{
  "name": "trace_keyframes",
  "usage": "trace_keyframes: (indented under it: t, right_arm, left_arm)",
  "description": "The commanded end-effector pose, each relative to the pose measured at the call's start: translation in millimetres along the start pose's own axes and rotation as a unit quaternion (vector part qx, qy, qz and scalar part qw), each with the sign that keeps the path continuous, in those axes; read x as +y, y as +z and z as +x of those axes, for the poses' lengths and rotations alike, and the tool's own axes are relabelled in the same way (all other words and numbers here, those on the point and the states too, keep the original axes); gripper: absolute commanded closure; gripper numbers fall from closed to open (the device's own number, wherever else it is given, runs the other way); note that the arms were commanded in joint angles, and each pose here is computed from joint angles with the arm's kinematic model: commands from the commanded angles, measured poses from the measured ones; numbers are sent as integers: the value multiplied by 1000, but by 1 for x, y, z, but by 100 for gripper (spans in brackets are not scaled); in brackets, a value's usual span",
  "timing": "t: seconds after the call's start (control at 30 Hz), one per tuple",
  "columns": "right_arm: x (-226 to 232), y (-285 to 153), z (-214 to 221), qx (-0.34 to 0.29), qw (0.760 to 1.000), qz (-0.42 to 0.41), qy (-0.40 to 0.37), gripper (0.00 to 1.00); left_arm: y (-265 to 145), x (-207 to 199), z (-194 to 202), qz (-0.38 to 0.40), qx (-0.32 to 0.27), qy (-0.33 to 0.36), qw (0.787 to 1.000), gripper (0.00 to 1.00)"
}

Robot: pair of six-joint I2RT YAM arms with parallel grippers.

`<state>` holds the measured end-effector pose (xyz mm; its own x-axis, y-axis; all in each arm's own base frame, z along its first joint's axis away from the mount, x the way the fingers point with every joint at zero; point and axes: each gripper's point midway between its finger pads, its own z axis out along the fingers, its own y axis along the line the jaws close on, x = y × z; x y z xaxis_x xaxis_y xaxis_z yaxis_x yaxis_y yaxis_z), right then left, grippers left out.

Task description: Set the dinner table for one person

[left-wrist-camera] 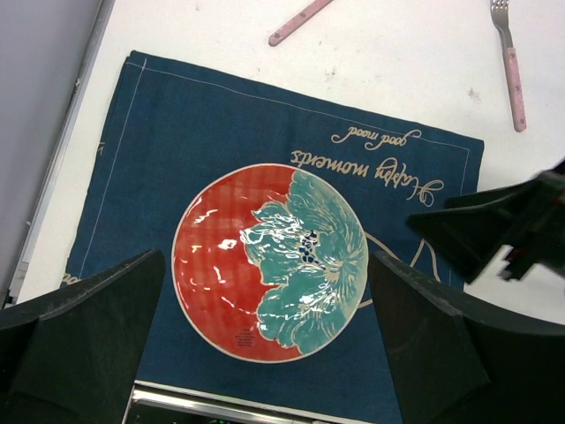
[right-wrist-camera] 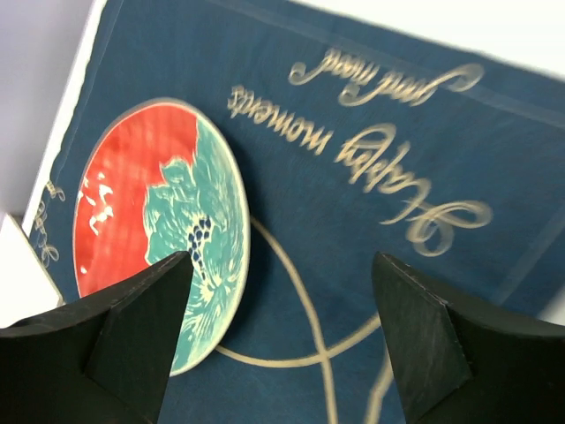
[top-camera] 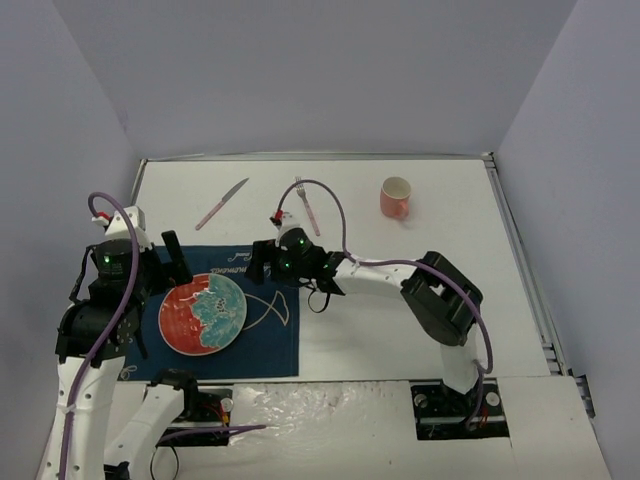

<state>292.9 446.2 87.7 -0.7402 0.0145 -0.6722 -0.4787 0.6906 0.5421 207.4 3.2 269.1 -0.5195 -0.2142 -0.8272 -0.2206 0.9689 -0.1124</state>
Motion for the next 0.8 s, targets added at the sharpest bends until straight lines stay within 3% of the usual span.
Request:
trace_keyframes:
  t: [0.0, 0.23, 0.43, 0.77]
  right_arm:
    - [-34, -53, -74, -95, 994, 49, -25, 20]
    - [-125, -134, -126, -147, 971, 179, -66, 19]
    - [-198, -194, -152, -172, 947, 264, -53, 19]
    - [-227, -227, -156, -182, 937, 295, -43, 19]
  left_arm:
    - [15, -6, -12, 3, -11, -9, 1000, 3]
    - [39, -16, -7, 13, 0, -13, 1000, 3]
    - [56, -21, -1, 18, 11, -9, 1000, 3]
    - [81, -25, 12, 10, 41, -23, 999, 3]
